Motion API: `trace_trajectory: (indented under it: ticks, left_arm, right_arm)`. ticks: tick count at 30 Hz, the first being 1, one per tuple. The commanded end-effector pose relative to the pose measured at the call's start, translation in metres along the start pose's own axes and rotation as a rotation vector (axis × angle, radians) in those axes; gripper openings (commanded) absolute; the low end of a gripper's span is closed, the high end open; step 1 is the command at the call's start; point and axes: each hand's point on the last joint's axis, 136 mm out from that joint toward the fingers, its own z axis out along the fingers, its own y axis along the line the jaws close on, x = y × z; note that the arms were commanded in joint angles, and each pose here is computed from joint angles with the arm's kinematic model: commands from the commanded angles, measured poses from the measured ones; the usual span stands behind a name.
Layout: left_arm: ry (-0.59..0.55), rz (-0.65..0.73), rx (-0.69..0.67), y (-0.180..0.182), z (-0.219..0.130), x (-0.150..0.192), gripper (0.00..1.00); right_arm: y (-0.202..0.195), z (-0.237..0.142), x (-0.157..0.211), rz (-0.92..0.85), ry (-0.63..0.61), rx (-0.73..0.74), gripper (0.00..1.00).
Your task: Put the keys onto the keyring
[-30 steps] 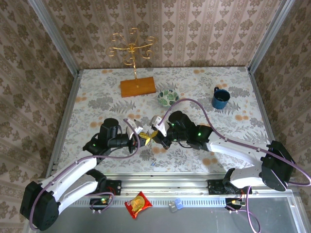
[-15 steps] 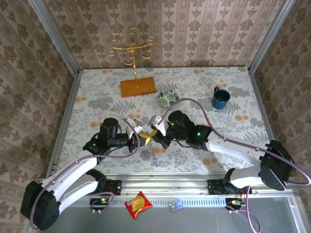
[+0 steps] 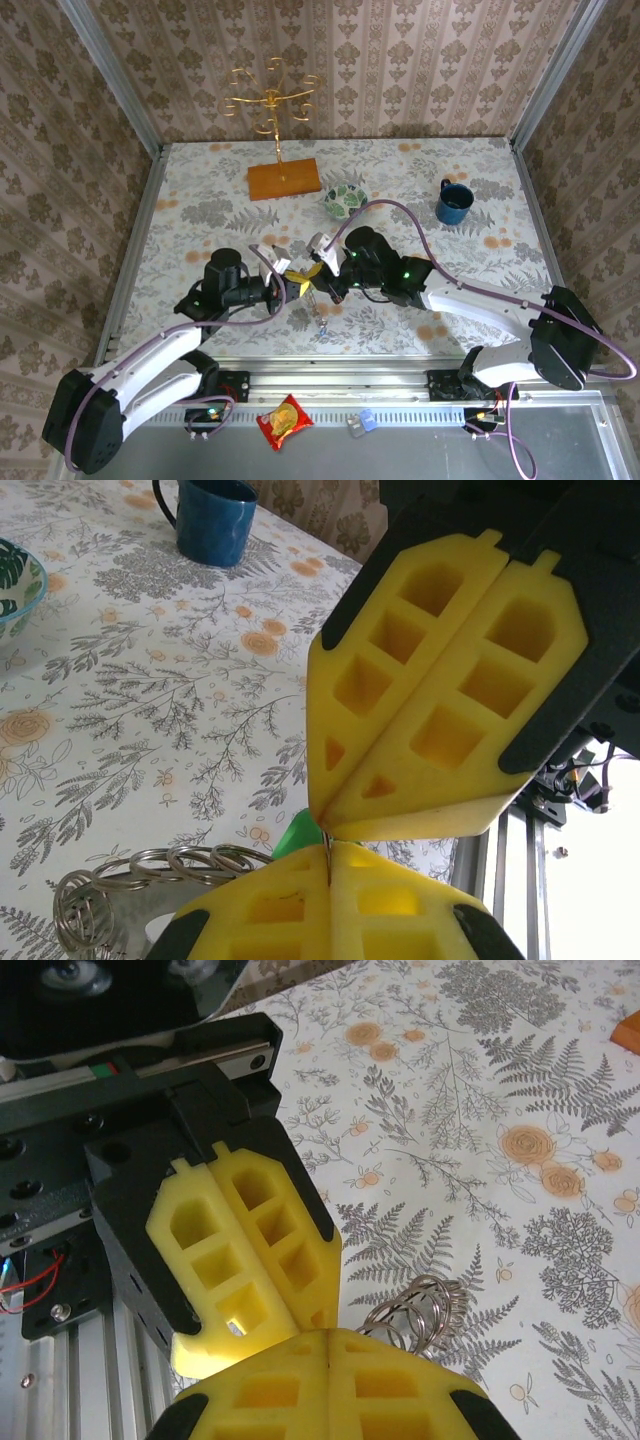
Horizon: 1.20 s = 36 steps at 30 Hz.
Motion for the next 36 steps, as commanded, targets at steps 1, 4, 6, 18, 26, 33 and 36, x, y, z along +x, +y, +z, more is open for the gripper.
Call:
trace_trajectory:
  ticks: [1, 4, 6, 18, 26, 33, 36]
  left_arm:
    - [-0.131, 0.021, 0.026, -0.008, -0.004, -0.027, 0.0]
    - [-0.156, 0.013, 0.02, -0.007, -0.005, -0.029, 0.0]
    - [-0.163, 0.014, 0.014, -0.006, -0.007, -0.029, 0.0]
    - [-0.215, -0.012, -0.116, 0.016, -0.012, -0.035, 0.0]
    - [-0.268, -0.05, -0.134, 0.022, -0.012, -0.044, 0.0]
    - [-0.229, -0.036, -0.124, 0.02, -0.011, -0.037, 0.0]
    - [-0.194, 0.016, -0.12, 0.017, -0.01, -0.034, 0.0]
  right_arm:
    - [0.002, 0.003, -0.009, 0.043, -0.054, -0.019, 0.0]
    - [0.001, 0.006, -0.006, 0.058, -0.047, -0.02, 0.0]
    - [0.001, 0.007, -0.002, 0.067, -0.037, -0.02, 0.0]
    - [0.0, 0.002, 0.006, 0.11, -0.026, -0.008, 0.0]
    - [0.001, 0.009, 0.001, 0.124, -0.031, -0.027, 0.0]
    - [-0.019, 0.002, 0.006, 0.132, -0.013, 0.095, 0.0]
    - [-0.04, -0.003, 0.025, 0.202, 0.053, 0.179, 0.0]
